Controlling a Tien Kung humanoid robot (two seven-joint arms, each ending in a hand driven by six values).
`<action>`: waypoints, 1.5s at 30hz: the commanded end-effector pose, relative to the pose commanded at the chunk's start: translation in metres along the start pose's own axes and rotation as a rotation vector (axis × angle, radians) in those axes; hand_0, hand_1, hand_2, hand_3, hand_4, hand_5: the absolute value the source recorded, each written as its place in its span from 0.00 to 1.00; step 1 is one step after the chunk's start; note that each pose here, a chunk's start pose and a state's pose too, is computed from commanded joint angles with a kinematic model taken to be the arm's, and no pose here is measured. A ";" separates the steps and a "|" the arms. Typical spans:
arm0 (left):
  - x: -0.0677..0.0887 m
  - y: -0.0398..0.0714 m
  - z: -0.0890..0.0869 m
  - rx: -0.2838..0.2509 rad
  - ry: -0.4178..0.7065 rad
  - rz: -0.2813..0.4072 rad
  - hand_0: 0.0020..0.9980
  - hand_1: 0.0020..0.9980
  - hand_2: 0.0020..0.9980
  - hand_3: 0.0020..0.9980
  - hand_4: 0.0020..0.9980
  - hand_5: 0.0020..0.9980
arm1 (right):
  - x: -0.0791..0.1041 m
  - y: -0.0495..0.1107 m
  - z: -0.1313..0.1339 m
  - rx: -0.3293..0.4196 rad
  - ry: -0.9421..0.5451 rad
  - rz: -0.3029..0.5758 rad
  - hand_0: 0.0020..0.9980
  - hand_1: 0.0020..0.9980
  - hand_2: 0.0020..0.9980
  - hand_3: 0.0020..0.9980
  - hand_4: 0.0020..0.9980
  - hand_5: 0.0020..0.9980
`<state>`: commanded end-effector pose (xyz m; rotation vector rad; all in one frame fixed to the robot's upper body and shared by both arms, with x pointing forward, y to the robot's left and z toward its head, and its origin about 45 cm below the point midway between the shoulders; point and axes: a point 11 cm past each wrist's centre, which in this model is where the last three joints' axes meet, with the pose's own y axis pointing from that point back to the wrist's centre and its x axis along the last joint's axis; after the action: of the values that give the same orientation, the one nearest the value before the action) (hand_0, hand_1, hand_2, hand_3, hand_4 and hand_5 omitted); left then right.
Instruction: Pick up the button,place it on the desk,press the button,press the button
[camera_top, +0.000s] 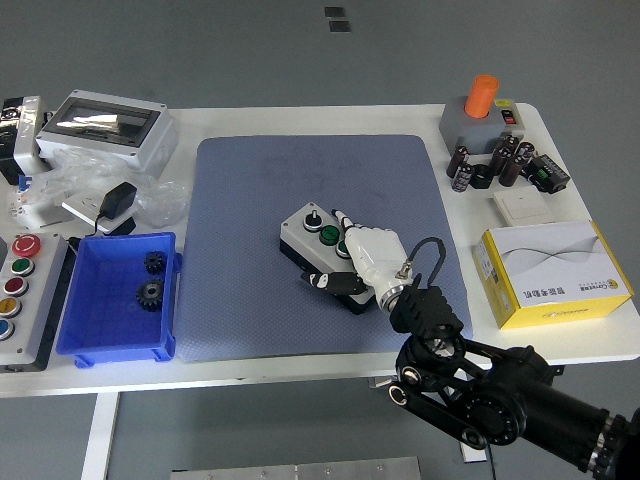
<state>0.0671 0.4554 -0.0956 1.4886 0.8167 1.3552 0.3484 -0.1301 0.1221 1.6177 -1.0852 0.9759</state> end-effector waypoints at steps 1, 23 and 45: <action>0.000 0.000 0.000 0.000 0.000 0.000 0.70 0.71 0.62 0.64 0.69 0.28 | 0.001 0.000 0.000 0.004 0.000 0.002 0.08 0.33 0.52 0.77 0.70 0.18; 0.006 0.000 0.003 -0.010 -0.002 0.011 0.70 0.71 0.62 0.64 0.69 0.28 | 0.042 -0.010 0.009 0.325 0.149 0.095 0.05 0.31 0.45 0.65 0.53 0.04; 0.001 0.000 0.004 -0.007 -0.001 0.002 0.70 0.71 0.62 0.65 0.70 0.28 | 0.035 -0.017 0.003 0.609 0.385 0.075 0.24 0.43 0.50 0.65 0.58 0.12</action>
<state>0.0710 0.4552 -0.0950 1.4849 0.8093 1.3575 0.3752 -0.1377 0.1497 1.7537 -0.6127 1.7041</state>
